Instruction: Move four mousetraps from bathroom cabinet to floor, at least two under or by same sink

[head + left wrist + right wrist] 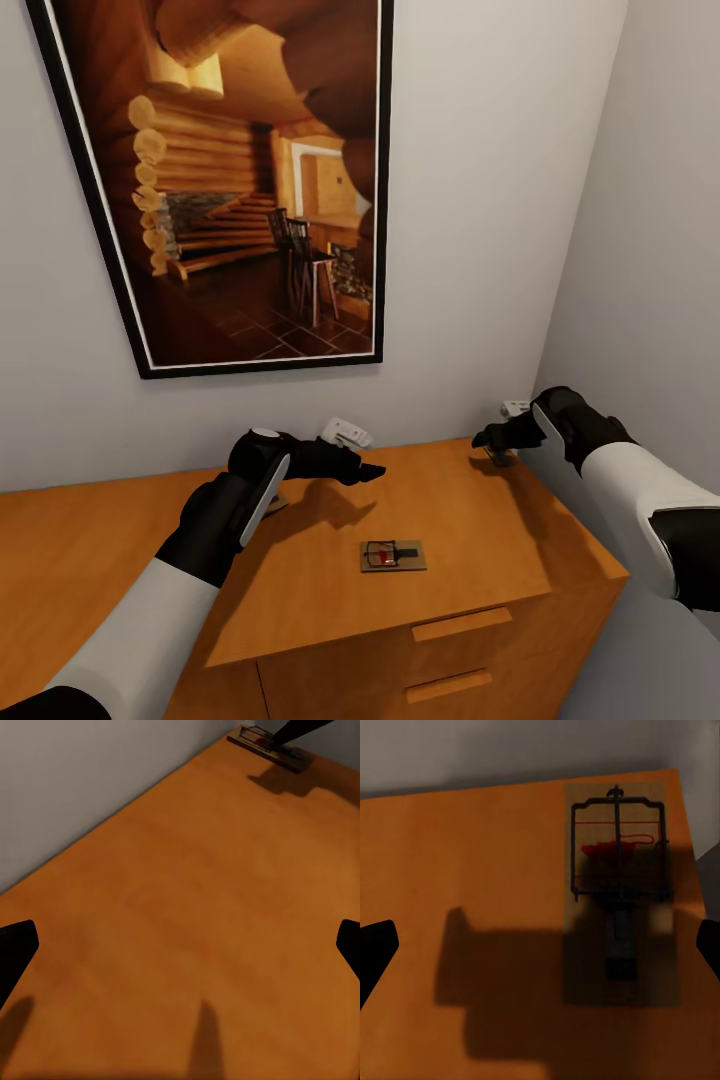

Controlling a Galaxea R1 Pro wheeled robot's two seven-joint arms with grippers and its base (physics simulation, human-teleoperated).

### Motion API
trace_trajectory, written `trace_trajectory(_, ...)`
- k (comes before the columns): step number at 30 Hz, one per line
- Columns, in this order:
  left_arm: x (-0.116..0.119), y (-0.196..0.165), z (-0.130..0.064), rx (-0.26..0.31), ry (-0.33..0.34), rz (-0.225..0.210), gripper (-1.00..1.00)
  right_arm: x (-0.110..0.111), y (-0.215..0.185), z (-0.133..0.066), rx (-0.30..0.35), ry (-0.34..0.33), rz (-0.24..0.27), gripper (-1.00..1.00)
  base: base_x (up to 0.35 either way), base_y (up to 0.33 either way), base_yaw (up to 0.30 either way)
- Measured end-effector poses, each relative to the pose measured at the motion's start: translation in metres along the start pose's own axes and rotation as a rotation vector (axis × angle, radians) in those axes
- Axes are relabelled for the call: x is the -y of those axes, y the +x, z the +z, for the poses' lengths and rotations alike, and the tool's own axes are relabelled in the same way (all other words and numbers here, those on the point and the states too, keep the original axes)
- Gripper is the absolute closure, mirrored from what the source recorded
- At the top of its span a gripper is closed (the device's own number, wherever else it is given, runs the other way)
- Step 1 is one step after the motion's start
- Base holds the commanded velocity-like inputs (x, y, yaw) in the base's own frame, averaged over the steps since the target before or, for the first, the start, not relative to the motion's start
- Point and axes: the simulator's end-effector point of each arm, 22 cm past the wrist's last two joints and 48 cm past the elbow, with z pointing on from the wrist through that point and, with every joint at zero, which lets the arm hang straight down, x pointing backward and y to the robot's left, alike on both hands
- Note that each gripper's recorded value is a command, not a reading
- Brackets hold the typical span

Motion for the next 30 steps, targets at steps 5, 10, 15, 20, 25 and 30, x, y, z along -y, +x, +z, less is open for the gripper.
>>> trace_trajectory(5,-0.0001,-0.0014,0.0000,0.007,0.000,0.004,-1.00,-0.0001,0.0000,0.0000,0.000,-0.001,-0.001,-1.00,0.005,-0.012,0.000)
trace_trajectory(10,-0.0003,-0.0036,0.0000,0.016,-0.001,0.011,-1.00,-0.0002,-0.0001,0.0000,0.000,-0.001,-0.002,-1.00,0.002,-0.004,0.000)
trace_trajectory(15,-0.0004,-0.0043,-0.0001,0.019,-0.002,0.012,-1.00,-0.0002,-0.0001,0.0000,0.000,-0.001,-0.002,-1.00,0.001,-0.002,0.000)
trace_trajectory(20,-0.0001,-0.0047,0.0000,0.021,-0.001,0.013,-1.00,-0.0002,0.0001,0.0000,0.000,-0.001,-0.002,-1.00,0.000,-0.005,0.000)
trace_trajectory(25,0.0000,-0.0049,0.0001,0.022,-0.001,0.014,-1.00,-0.0001,0.0001,0.0000,0.000,0.000,-0.003,-1.00,0.000,-0.063,0.000)
trace_trajectory(30,-0.0004,-0.0048,0.0000,0.022,-0.002,0.014,-1.00,0.0000,0.0001,0.0000,0.000,0.000,-0.003,-1.00,0.000,-0.038,0.000)
